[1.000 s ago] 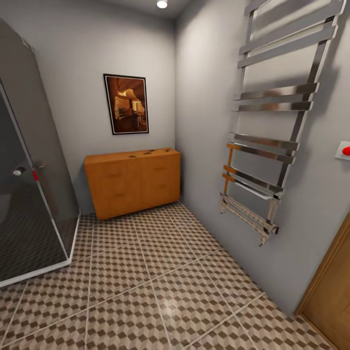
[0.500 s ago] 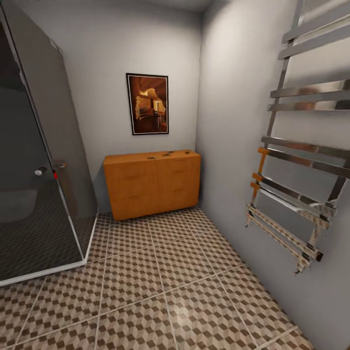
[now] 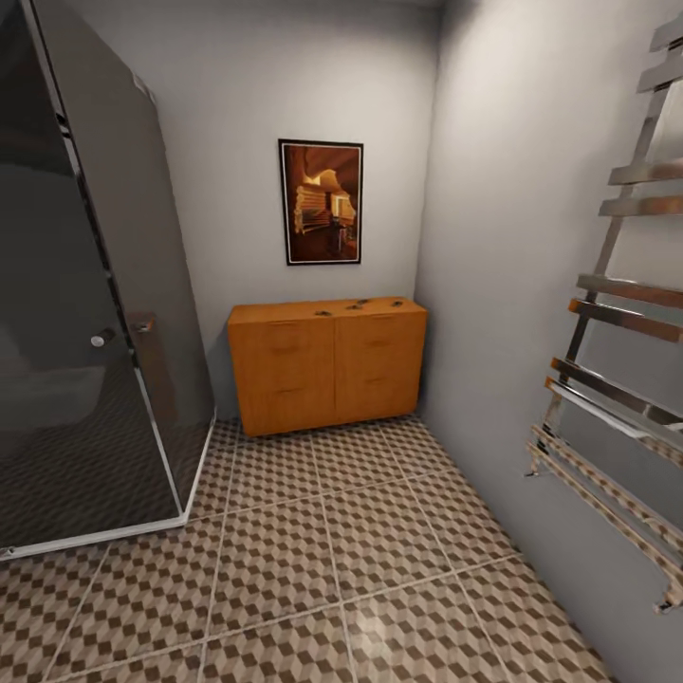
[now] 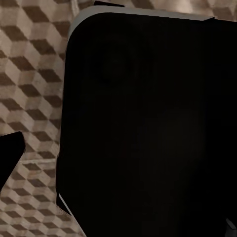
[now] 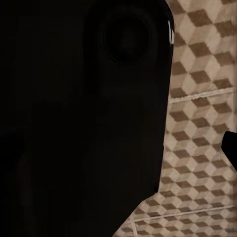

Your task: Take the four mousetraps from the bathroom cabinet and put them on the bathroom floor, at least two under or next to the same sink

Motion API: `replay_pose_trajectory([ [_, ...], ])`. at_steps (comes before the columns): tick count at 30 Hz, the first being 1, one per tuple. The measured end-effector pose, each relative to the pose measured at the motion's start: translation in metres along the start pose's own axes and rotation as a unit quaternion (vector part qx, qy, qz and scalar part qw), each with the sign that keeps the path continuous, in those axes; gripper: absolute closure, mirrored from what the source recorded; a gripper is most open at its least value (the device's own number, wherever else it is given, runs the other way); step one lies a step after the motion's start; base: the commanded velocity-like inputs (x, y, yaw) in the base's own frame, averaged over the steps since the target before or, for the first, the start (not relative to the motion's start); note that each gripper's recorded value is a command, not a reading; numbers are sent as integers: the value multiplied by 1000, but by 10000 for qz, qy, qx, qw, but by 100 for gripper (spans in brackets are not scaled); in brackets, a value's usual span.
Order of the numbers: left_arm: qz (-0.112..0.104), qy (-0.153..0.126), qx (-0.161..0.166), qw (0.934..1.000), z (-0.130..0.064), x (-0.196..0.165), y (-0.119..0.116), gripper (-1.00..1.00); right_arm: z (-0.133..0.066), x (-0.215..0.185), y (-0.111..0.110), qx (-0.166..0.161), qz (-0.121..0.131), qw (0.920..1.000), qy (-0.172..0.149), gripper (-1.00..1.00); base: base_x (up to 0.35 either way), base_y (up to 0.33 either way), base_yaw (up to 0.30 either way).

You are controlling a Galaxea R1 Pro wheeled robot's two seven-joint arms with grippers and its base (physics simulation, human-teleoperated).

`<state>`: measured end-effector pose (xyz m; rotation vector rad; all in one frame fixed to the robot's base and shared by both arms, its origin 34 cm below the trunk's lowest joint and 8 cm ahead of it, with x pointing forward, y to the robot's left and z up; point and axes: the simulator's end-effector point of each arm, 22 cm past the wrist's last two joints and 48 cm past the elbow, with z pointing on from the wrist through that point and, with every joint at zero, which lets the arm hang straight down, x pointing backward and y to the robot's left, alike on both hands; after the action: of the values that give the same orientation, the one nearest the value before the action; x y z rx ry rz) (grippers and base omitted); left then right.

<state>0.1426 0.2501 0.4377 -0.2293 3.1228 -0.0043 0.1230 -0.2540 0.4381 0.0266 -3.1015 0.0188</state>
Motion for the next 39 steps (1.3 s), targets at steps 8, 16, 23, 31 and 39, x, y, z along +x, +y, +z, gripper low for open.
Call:
replay_pose_trajectory([
  [8,3,0,0,10000,0,0,0,-100,0,0,0,0,3,10000,-2,-100,323,0,12],
  [16,4,0,0,10000,0,0,0,-100,0,0,0,0,7,10000,-5,-100,323,0,2],
  [23,4,0,0,10000,0,0,0,-100,0,0,0,0,8,10000,-4,-100,323,0,0],
  [31,1,0,0,10000,0,0,0,-100,0,0,0,1,4,10000,-6,-100,323,0,0],
  [39,-2,0,0,10000,0,0,0,-100,0,0,0,1,6,10000,-4,-100,323,0,0],
])
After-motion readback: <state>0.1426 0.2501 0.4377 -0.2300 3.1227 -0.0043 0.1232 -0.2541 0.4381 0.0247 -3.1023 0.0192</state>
